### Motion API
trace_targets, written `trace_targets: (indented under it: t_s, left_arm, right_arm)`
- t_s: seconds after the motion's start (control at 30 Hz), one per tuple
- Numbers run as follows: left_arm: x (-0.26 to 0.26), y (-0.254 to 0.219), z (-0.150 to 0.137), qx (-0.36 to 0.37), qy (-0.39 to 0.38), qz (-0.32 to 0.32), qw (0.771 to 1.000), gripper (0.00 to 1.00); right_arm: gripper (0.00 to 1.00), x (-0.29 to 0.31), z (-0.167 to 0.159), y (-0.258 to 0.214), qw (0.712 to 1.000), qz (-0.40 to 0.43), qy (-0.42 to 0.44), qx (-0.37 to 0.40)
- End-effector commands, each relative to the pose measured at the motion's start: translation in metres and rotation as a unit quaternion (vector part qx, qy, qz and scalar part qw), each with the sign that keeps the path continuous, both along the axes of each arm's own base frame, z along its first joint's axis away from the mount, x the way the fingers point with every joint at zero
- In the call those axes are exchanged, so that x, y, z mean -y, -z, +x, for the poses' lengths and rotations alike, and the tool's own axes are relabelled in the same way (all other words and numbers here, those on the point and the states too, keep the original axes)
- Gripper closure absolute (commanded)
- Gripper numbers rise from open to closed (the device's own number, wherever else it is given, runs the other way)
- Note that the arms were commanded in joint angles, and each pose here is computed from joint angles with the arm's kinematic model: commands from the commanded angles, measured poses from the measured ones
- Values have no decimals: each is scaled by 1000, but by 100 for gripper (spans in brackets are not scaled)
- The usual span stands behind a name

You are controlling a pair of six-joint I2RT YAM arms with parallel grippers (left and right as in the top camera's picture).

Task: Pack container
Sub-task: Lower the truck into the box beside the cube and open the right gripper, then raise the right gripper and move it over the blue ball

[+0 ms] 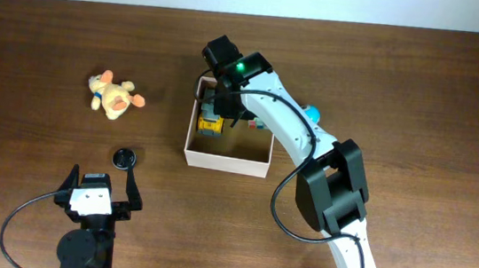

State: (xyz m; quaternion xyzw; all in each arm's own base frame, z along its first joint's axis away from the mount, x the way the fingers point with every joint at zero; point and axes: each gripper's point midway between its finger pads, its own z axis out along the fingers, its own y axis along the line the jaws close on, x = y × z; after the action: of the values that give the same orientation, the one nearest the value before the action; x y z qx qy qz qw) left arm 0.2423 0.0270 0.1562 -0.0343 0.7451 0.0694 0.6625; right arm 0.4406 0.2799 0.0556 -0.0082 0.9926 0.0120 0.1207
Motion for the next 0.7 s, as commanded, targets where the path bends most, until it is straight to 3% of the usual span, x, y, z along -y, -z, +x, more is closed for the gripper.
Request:
trace_targets:
  t_s: [0.0,0.37,0.53,0.67]
  left_arm:
    - [2,1,0,0,4,-4,1000,1]
    - [2,1,0,0,4,-4,1000,1]
    - [2,1,0,0,4,-4,1000,1]
    - [2,1,0,0,4,-4,1000,1]
  right_arm:
    - [64,0,5,-36,999,10,-26,32]
    - [60,7,17,-148,990,26,-71,122]
    - [56,58,33,-190,986,-17,-18,167]
    - [56,113,43,-184,987,-48,36,147]
